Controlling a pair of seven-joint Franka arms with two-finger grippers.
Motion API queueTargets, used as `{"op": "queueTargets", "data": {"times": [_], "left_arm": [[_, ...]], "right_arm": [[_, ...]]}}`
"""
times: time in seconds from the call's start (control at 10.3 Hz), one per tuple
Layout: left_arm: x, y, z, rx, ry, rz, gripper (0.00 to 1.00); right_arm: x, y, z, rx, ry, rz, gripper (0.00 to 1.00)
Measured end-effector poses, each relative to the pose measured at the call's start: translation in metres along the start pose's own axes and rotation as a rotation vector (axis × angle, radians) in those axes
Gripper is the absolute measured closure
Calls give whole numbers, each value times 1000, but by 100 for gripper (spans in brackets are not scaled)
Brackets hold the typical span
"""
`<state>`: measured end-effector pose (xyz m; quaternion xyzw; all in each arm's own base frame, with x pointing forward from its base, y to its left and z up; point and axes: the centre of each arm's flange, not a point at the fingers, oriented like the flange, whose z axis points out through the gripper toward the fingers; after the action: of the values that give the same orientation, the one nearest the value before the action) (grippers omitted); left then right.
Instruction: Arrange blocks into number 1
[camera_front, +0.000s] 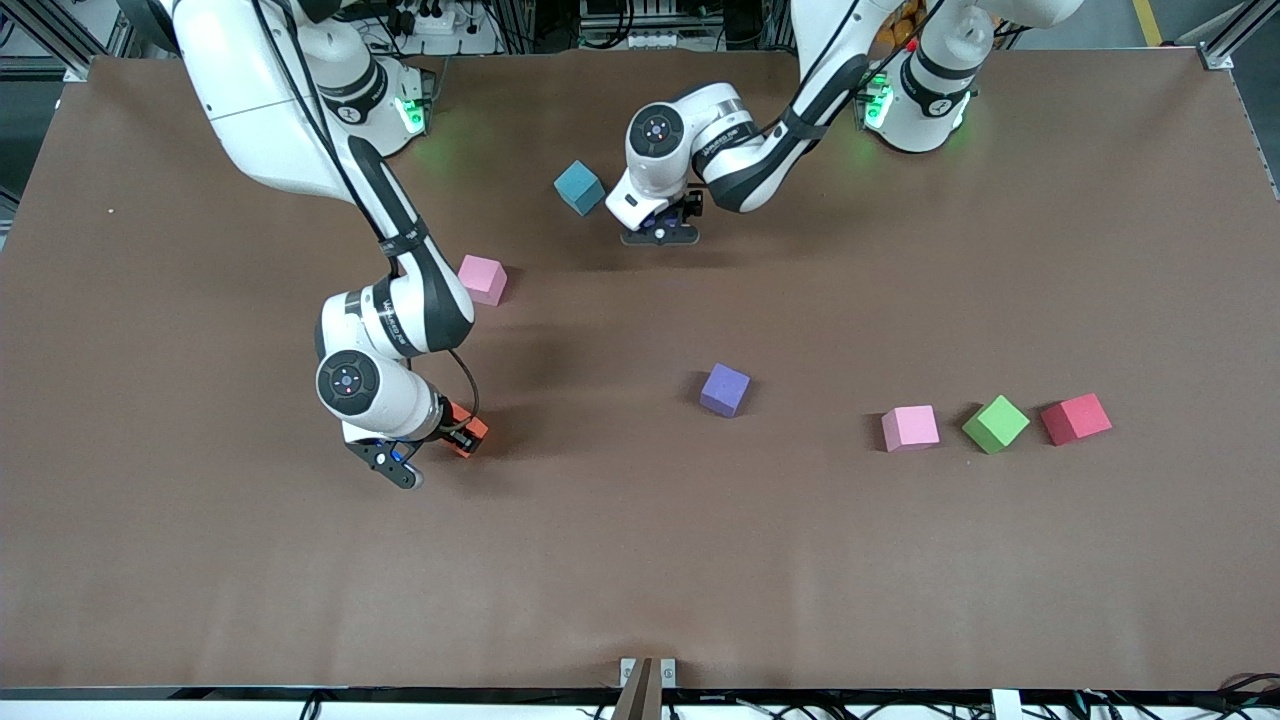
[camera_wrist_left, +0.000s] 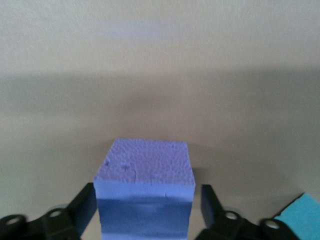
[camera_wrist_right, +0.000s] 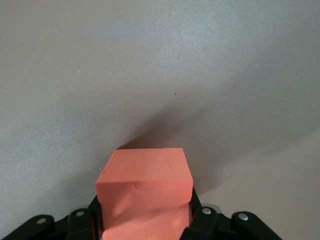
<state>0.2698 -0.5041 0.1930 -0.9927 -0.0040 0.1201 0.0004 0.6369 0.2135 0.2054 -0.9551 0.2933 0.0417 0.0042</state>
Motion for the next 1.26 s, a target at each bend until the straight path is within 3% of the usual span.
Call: {"op": "queueTargets", "data": {"times": [0.39, 0.58, 0.77, 0.97, 1.26], "left_arm": [[89, -17, -83, -63, 106, -139, 0], [142, -47, -122, -82, 161, -207, 0], [196, -89, -137, -98, 185, -285, 0], [246, -126, -157, -187, 167, -394, 0], [279, -145, -158, -239, 153, -481, 0]], "right_arm": [[2, 0, -36, 36, 32, -124, 40], [-25, -4, -79, 65, 51, -258, 40], [-95, -27, -104, 80, 58, -383, 40], [-177, -53, -102, 109, 82, -503, 40], [-275, -60, -59, 152, 109, -535, 40]]}}
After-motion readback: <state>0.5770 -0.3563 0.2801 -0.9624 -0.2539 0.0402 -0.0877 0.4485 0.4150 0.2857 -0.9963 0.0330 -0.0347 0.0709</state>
